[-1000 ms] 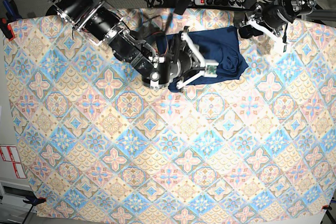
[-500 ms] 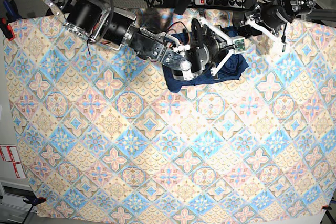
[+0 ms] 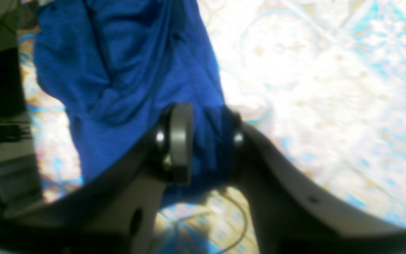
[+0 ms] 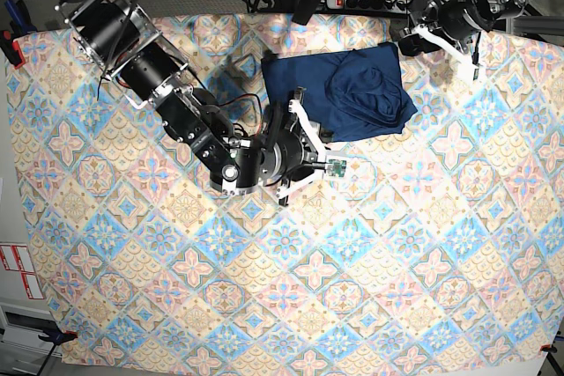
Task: Fold the T-shirt properly
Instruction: 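Grasp the bundle's edge with the left gripper and fold it over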
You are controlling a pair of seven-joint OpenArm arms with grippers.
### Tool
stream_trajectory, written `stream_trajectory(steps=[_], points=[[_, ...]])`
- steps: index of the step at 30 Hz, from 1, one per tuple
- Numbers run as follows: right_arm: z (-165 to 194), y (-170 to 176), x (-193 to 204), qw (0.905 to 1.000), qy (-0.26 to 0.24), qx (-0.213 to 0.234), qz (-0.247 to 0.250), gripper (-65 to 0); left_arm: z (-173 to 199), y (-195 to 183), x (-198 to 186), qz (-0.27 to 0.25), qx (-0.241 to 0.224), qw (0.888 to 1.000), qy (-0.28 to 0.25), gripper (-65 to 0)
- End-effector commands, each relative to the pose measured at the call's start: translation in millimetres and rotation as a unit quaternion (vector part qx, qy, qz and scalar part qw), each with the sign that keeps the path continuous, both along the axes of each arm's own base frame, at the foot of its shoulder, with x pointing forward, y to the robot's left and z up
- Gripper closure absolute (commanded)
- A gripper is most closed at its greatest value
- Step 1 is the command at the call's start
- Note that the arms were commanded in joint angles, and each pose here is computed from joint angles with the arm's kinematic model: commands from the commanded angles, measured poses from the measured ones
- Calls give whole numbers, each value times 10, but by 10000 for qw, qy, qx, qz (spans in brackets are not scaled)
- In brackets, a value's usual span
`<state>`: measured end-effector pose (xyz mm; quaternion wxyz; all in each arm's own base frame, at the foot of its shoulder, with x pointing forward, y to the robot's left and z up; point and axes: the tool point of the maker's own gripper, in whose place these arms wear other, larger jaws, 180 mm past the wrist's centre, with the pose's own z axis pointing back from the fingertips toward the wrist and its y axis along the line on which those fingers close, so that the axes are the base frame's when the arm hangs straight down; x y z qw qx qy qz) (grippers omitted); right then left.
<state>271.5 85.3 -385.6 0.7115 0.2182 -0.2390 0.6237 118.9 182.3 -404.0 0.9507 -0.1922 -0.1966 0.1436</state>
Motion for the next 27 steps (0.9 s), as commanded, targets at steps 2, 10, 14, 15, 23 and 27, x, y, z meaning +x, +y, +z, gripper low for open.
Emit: stream_trajectory(steps=[2,10,14,15,23,27], points=[[-89,-35,-32,9999,130,3,-72,-141,59,-3,30,-29,-6,9999,-121,-227],[-652,-83,-455,9983,472,-339,-45,-112,43,-71,18,57,-118,9998,-115,-227],[-623,178,-707,9975,482,-261,437,-111,48,-71,36,57,-118,9998,-138,-227],[-581,244,-745,9974,438,-207,541,-110,48,-71,36,57,-118,9998,-138,-227],[-403,488,-835,9965,303,76,773,-110,26,-129,-3,119,-211,9997,-92,-227],[-552,395,-831,9967,462,-103,665,-111,7,-314,-45,-149,-362,9992,-17,-228]])
